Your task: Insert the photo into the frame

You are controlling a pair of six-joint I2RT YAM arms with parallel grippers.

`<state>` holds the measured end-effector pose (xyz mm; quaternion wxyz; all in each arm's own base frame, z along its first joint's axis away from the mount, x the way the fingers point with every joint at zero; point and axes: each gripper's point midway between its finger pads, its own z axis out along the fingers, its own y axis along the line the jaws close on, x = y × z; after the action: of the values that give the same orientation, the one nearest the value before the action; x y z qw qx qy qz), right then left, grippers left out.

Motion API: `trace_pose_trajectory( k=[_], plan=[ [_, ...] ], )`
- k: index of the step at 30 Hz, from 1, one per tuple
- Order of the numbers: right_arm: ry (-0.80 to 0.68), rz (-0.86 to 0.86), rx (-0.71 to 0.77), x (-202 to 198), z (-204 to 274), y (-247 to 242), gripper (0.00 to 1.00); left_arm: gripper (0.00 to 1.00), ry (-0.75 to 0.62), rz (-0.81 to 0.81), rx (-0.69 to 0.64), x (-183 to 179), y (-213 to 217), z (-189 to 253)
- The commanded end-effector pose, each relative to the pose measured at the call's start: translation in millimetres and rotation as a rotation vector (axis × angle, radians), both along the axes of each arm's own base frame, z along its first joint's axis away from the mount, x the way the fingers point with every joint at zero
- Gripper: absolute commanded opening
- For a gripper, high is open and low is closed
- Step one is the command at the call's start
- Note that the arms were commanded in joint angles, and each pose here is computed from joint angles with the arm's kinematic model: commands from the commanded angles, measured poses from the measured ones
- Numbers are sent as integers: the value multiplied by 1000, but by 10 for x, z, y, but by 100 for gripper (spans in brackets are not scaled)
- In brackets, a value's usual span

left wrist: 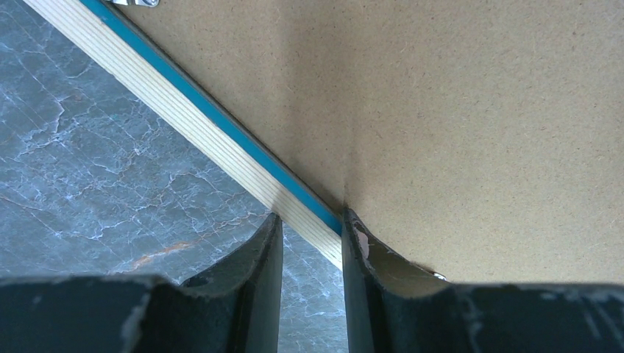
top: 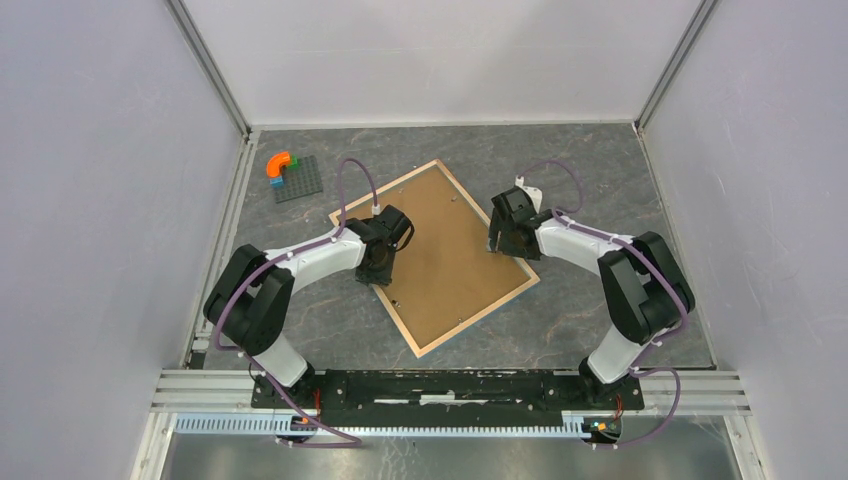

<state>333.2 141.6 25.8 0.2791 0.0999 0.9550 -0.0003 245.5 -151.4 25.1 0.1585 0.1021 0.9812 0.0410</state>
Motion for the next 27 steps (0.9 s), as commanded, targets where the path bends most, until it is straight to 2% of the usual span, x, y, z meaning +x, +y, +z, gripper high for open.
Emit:
trace_pose_trajectory(
  k=[1,7,10,23,25,27],
  plan=[
    [-12,23,-45,2,33,-39,77,2,88,-140,3,-194,-72,-90],
    [6,93,-59,-73,30,-43,60,2,82,-141,7,-188,-65,-75],
    [10,137,-92,-80,37,-75,55,2,78,-140,2,-178,-74,-58],
    [14,381,-149,80,-103,25,49,2,77,-148,11,-194,-64,-62],
    [20,398,-161,96,-150,-4,45,2,75,-148,17,-191,-53,-64],
    [13,409,-175,104,-181,-42,36,2,78,-147,20,-195,-49,-73]
  ],
)
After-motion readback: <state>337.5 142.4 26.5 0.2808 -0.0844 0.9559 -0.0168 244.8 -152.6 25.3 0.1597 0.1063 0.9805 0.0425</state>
